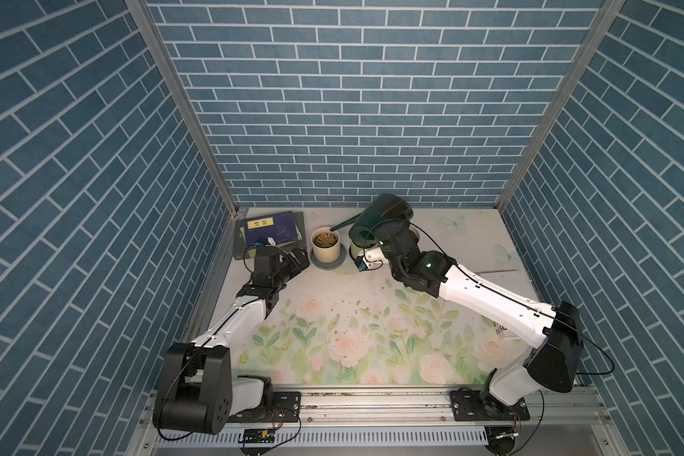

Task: Water the succulent around the soil edge
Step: Water the soil of the potted plant with water.

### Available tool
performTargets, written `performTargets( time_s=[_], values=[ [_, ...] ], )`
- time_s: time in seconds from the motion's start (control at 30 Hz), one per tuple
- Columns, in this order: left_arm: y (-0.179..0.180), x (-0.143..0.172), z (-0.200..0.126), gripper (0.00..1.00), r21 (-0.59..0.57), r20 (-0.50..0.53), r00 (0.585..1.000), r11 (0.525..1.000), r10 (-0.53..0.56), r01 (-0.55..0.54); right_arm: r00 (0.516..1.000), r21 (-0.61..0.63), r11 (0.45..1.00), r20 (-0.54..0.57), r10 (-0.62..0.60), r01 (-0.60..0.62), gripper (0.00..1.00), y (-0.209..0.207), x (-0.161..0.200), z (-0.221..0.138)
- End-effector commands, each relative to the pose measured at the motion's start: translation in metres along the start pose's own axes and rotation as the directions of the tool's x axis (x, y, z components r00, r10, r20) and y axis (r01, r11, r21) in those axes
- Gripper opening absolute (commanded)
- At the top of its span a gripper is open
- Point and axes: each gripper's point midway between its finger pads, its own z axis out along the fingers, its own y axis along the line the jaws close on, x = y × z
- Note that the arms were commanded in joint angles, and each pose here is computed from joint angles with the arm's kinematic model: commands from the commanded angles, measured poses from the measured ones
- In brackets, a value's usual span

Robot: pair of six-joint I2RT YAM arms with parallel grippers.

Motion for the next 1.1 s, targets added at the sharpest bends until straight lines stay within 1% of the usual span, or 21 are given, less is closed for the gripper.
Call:
performTargets(
  time_s=[0.0,0.1,0.23,0.4,0.7,0.87,1.07],
  values=[
    [0.000,-0.002,0.001,1.00,0.009,0.005,1.000,1.000,-0.007,0.007,0.996,0.086,0.993,-0.042,0.080,-0.076,0.00,-0.023,0.028,-0.022],
    [-0.001,-0.002,0.001,1.00,0.011,0.004,1.000,1.000,-0.006,0.006,0.997,0.068,0.996,-0.037,0.064,-0.061,0.00,-0.015,0.031,-0.027],
    [-0.001,-0.003,0.000,1.00,0.012,0.006,1.000,1.000,-0.006,0.006,0.999,0.057,0.998,-0.001,0.034,-0.034,0.00,-0.007,0.031,-0.040],
    [0.000,-0.002,0.001,1.00,0.011,0.004,1.000,1.000,-0.008,0.008,0.997,0.094,0.995,0.077,0.015,-0.022,0.00,-0.012,0.014,-0.056],
    [-0.001,-0.002,-0.001,1.00,0.016,0.005,1.000,1.000,-0.008,0.008,0.995,0.148,0.989,0.091,-0.029,0.015,0.00,-0.033,-0.011,-0.041],
    [-0.001,-0.003,-0.002,1.00,0.014,0.010,1.000,1.000,-0.006,0.006,0.997,0.176,0.984,0.063,-0.049,0.037,0.00,-0.047,-0.014,-0.034],
    [0.001,-0.002,-0.002,1.00,0.012,0.008,1.000,1.000,-0.008,0.008,0.997,0.206,0.978,0.069,-0.037,0.022,0.00,-0.056,-0.016,-0.032]
  ],
)
